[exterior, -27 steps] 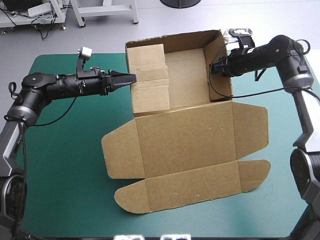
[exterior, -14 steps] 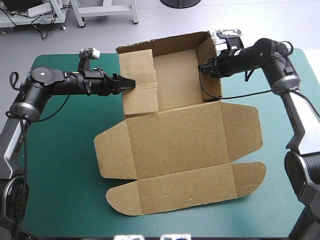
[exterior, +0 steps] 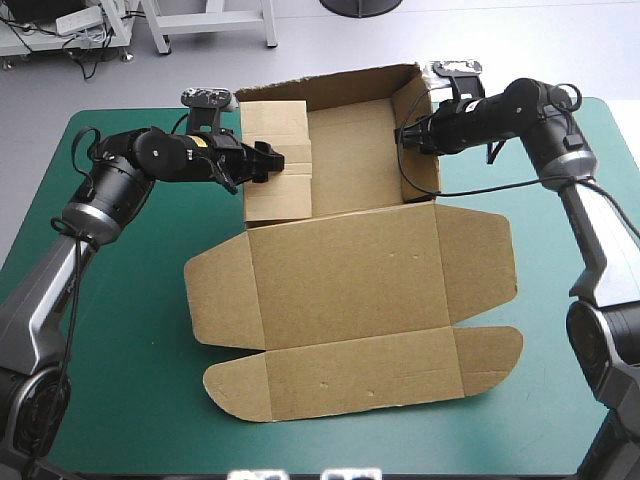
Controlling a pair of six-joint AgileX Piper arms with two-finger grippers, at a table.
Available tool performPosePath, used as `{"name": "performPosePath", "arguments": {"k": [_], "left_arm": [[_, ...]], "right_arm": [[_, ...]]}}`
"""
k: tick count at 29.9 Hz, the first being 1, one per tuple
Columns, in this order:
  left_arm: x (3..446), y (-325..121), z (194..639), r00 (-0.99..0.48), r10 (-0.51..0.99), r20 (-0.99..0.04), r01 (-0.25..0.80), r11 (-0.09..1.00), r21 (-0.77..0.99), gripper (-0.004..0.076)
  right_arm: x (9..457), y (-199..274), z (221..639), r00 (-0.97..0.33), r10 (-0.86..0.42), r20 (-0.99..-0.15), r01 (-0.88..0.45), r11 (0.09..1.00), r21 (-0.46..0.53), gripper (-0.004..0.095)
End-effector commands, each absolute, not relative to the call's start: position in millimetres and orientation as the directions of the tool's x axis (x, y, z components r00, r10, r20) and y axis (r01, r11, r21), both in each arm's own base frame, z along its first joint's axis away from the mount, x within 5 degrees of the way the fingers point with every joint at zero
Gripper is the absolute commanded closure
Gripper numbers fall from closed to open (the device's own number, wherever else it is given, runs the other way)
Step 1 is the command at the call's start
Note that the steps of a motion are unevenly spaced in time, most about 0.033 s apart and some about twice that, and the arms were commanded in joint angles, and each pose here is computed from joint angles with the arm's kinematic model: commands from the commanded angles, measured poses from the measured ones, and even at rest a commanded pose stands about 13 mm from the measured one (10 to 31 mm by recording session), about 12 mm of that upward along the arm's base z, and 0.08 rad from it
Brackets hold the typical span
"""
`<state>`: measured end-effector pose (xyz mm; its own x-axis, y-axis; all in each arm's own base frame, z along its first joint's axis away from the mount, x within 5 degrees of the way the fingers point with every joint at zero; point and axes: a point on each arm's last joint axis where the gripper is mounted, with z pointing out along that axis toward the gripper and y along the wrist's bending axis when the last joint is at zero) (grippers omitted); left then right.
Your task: Fold the box
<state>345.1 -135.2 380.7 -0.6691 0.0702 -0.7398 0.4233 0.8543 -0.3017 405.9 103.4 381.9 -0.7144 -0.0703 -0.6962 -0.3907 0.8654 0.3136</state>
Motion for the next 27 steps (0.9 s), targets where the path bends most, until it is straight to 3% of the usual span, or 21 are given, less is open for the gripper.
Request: {"name": "performPosePath", "arguments": {"k": [1, 6, 17, 21, 27], "left_arm": [[341, -147, 397, -0.643, -0.015, -0.766, 0.395, 0.850, -0.349, 0.0245], [347, -156, 381, -0.669, 0.000, -0.743, 0.337, 0.891, -0.304, 0.0285], [352, -153, 377, -0.657, -0.051, -0.752, 0.201, 0.950, -0.240, 0.0290], [353, -148, 374, -0.663, -0.023, -0.748, 0.174, 0.967, -0.184, 0.0346], [359, -153, 374, -0.643, -0.106, -0.759, 0.156, 0.952, -0.264, 0.0362]], "right_arm": [[388, 115, 420, -0.661, 0.021, -0.750, -0.446, 0.793, 0.415, 0.0925], [392, 120, 417, -0.665, 0.044, -0.746, -0.458, 0.764, 0.454, 0.0925], [395, 123, 411, -0.675, 0.034, -0.737, -0.477, 0.743, 0.471, 0.0925], [396, 125, 411, -0.678, 0.047, -0.734, -0.479, 0.729, 0.489, 0.0925], [397, 127, 402, -0.708, 0.011, -0.706, -0.487, 0.718, 0.498, 0.0925]]}}
